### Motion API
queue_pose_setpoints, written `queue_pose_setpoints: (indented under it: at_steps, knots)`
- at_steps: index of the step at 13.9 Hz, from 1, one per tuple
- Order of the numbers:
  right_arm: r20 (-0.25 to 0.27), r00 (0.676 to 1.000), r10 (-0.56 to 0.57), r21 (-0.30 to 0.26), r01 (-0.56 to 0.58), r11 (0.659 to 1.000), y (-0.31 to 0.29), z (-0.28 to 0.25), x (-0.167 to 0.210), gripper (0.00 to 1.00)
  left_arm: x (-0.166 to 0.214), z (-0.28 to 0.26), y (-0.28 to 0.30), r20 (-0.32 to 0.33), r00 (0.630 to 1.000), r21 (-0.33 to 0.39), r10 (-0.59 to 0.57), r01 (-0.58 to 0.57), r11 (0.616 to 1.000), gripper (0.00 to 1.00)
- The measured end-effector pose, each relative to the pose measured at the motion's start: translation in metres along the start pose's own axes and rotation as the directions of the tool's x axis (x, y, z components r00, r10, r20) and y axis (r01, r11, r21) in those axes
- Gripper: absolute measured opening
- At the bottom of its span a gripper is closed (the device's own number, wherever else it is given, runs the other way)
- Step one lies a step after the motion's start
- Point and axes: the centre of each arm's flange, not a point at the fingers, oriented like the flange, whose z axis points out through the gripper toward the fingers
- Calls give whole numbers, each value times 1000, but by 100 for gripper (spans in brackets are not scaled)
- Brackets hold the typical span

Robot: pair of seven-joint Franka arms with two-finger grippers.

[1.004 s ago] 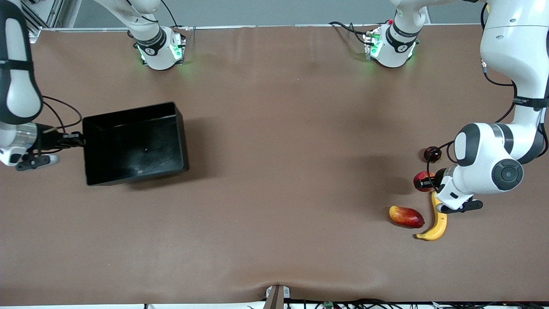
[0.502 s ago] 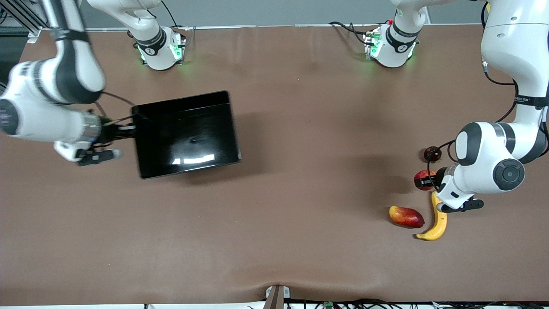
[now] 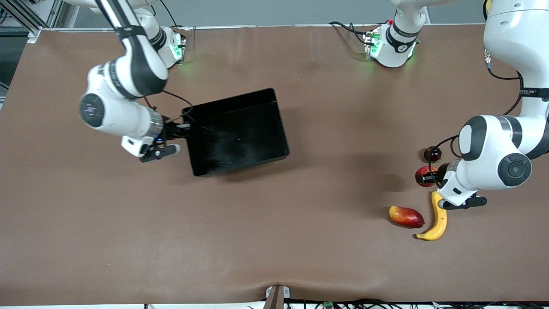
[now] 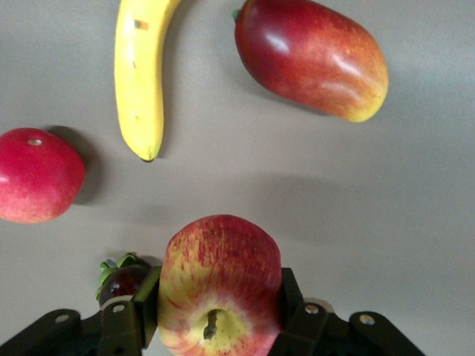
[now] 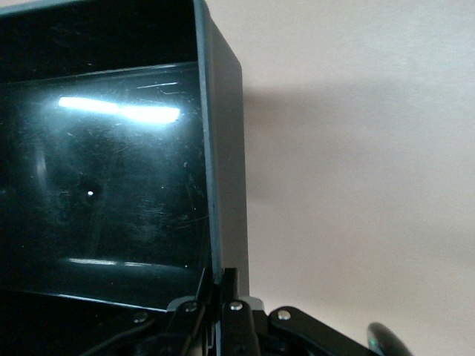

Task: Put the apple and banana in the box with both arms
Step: 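Push the box further with the right gripper while the left gripper carries the apple, then lower the apple into the box with the left gripper while the right gripper withdraws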

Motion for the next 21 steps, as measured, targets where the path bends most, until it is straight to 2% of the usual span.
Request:
queue_pose_setpoints:
  at_steps: [3,7,11,13,15,17,19,21]
  knots:
    - [-59,995,75,-16,-76,997,-60,40,2,6,-6,5,23,13,1000,-2,-17,17,1000,65]
    - [-119,982,144,-24,-148,989,-132,110,-8,6,-22,7,89,14,998,10,-69,69,998,65]
    - [-160,974,162,-22,-168,986,-160,156,-13,6,-51,9,159,30,994,-5,-103,103,995,65]
    - [-178,970,165,-8,-169,986,-166,151,-6,22,-66,8,190,35,992,-15,-119,119,993,65]
    - [-201,966,164,11,-165,986,-172,135,4,43,-85,5,225,39,990,-22,-138,139,990,65]
    - [-185,969,166,11,-167,986,-176,115,14,63,-106,6,259,40,985,-16,-166,167,986,65]
    - [-122,980,157,-33,-162,986,-175,70,30,84,-127,9,289,37,981,-5,-188,189,982,65]
    - [-88,986,142,-113,-151,982,-164,4,47,100,-148,15,317,31,978,4,-206,206,979,65]
